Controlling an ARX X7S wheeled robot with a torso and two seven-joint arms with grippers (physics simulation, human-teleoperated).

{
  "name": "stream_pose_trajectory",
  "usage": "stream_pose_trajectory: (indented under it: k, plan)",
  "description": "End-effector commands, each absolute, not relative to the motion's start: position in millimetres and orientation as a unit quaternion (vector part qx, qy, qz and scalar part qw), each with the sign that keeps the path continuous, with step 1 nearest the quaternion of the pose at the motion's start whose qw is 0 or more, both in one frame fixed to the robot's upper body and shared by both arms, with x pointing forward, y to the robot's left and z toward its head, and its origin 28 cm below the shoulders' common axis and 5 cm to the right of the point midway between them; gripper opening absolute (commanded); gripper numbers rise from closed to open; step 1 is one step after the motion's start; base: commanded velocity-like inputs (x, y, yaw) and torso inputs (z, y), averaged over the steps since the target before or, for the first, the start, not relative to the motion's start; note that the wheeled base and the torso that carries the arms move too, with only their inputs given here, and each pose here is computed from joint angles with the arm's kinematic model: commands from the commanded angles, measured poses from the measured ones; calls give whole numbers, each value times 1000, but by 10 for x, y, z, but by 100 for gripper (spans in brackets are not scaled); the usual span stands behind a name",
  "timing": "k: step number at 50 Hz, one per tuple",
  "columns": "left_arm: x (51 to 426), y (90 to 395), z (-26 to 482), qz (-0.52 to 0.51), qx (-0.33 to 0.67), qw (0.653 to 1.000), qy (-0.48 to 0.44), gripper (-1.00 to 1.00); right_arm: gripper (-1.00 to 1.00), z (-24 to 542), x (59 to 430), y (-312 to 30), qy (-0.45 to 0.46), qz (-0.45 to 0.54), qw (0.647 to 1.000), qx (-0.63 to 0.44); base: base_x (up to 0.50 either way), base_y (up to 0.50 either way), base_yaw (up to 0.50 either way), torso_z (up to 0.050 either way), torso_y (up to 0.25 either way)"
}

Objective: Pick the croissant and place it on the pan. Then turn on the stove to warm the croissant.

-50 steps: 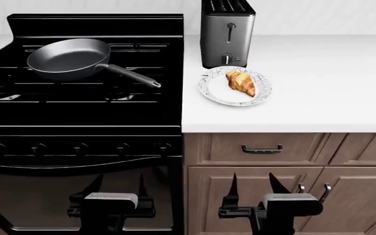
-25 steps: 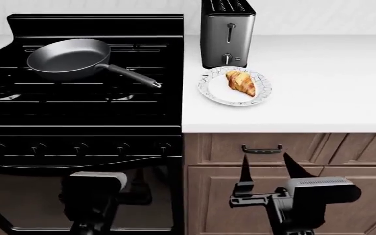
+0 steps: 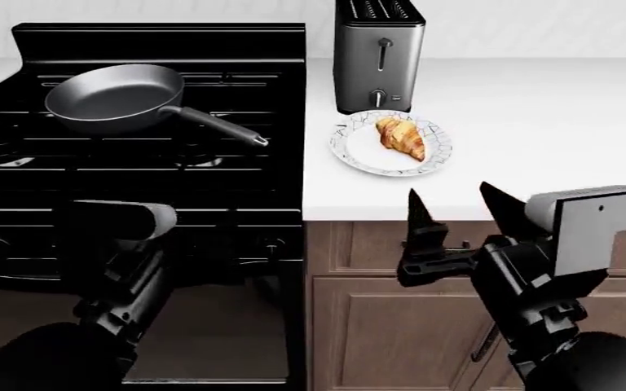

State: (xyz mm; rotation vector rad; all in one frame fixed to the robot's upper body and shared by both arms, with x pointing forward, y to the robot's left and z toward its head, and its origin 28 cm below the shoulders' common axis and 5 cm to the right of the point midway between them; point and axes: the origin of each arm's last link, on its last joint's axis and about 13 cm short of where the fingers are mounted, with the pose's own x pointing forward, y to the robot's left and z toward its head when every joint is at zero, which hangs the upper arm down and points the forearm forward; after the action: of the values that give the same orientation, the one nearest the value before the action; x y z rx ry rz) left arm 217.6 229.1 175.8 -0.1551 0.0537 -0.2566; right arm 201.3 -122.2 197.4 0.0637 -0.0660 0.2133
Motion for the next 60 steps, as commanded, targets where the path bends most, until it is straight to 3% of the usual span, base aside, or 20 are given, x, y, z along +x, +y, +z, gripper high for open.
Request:
stream_pose_trajectory:
  k: [1,31,60]
  plan:
    - [2186,2336,2170,-160,-54,985,19,100,100,2435,1907,-1224,-24,159,987,-26,0,0,0,0,0]
    - [2243,2418,2407,-167,-51,984,26,100,100,2733,1876,-1230,17,116,991,-61,6,0,0,0,0]
    - [2220,2428,2419,-171,-43,984,13,100,100,2775,1920,-1213,36,112,990,-77,497,0,0,0,0]
